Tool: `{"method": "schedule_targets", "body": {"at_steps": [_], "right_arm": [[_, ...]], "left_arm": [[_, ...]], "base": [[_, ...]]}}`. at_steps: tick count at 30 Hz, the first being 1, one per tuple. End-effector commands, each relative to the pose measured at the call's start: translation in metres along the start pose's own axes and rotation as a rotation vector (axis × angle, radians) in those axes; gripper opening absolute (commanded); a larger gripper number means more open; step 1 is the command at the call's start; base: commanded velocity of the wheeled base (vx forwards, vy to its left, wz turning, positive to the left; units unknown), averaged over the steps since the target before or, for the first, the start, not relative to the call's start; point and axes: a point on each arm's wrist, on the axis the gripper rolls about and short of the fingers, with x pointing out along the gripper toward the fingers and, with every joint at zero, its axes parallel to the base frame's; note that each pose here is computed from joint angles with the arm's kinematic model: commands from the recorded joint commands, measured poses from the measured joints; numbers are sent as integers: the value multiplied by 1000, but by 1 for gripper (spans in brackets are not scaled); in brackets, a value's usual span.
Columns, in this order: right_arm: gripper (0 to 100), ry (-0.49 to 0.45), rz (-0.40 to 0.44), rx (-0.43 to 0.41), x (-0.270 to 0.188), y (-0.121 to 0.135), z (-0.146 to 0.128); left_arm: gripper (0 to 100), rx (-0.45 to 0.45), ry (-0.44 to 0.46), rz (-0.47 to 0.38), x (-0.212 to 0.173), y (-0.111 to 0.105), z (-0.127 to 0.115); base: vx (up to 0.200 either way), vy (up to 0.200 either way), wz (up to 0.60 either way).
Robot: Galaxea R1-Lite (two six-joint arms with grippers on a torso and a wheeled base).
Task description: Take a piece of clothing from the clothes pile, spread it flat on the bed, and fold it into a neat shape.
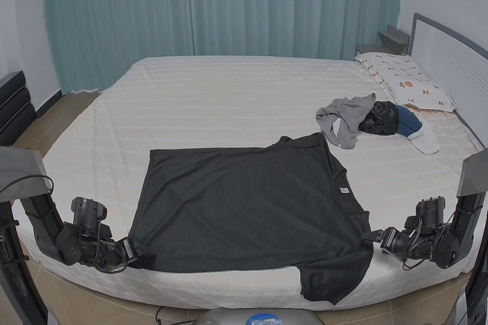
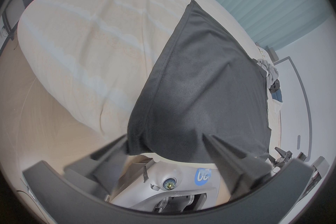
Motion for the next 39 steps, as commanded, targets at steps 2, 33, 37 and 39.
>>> {"method": "schedule_targets", "body": {"at_steps": [2, 33, 37, 39], "right_arm": [[100, 1, 3, 2, 0, 0, 0], [0, -95, 111, -10, 55, 23, 37], [0, -108, 128, -20, 63, 27, 41], [0, -119, 136, -24, 68, 28, 44]], "left_arm": [[0, -14, 1, 11, -1, 3, 0], [0, -61, -15, 15, -10, 3, -3], [0, -80, -20, 10, -10, 2, -2], [0, -80, -20, 10, -10, 2, -2]], "base": [[0, 0, 0], [0, 0, 0], [0, 0, 0], [0, 0, 0]]}}
